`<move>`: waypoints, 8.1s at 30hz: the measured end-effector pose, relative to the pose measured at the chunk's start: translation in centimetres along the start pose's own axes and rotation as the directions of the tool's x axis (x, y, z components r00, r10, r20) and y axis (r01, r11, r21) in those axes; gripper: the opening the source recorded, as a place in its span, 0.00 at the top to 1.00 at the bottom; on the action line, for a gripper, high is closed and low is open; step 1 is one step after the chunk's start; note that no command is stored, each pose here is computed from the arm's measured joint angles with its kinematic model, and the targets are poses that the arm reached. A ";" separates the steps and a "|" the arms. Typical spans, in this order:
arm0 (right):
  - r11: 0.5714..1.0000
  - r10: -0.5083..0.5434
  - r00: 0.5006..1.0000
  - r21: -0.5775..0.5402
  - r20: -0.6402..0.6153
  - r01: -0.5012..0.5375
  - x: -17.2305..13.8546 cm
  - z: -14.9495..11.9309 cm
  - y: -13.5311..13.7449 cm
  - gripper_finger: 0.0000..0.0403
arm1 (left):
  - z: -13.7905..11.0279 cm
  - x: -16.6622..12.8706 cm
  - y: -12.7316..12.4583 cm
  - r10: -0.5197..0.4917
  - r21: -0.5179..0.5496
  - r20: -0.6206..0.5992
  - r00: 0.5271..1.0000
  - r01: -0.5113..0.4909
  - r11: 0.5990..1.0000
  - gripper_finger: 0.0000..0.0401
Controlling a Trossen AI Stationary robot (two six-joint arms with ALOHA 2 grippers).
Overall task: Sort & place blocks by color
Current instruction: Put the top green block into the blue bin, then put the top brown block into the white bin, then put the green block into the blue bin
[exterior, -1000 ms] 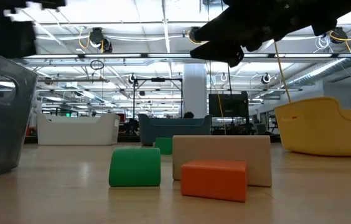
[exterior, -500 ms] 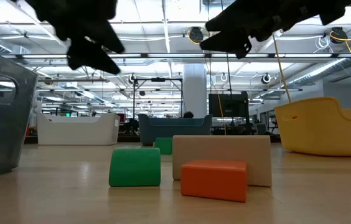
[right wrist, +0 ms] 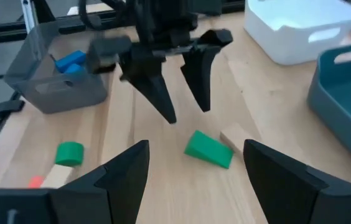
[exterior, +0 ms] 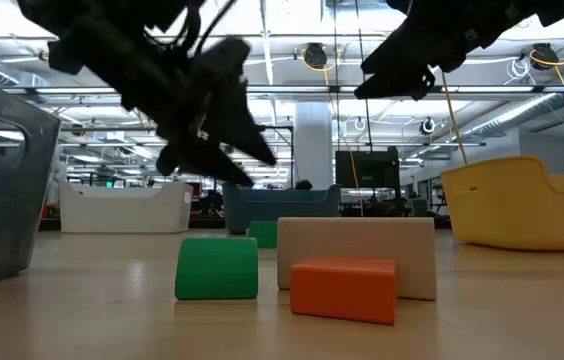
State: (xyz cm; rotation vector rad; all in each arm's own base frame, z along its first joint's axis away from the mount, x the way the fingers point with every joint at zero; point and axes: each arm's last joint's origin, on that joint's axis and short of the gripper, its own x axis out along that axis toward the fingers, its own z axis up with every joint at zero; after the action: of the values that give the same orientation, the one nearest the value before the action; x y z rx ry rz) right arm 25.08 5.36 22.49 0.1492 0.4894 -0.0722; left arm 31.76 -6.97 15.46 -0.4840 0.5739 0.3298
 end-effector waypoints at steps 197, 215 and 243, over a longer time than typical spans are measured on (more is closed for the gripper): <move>0.988 -0.079 0.993 0.123 -0.091 0.090 0.0 -1.0 -0.5 0.38 | 9.7 -6.1 6.6 0.351 0.230 0.137 0.926 -0.374 0.898 0.67; 0.989 -0.076 0.993 0.123 -0.094 0.087 0.0 -1.1 -0.5 0.38 | 10.0 -8.5 15.9 0.724 0.143 -0.139 0.676 -0.709 0.690 0.67; 0.981 -0.076 0.993 0.170 -0.094 0.091 0.0 -1.1 -0.5 0.38 | 8.5 -9.5 17.4 0.713 0.104 -0.340 0.613 -0.729 0.676 0.39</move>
State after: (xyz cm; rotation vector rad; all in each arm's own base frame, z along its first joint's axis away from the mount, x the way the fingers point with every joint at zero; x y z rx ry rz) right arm 24.51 5.07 21.54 0.3040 0.5769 -0.1913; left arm 20.57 10.52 21.29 -0.3305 1.1255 1.0596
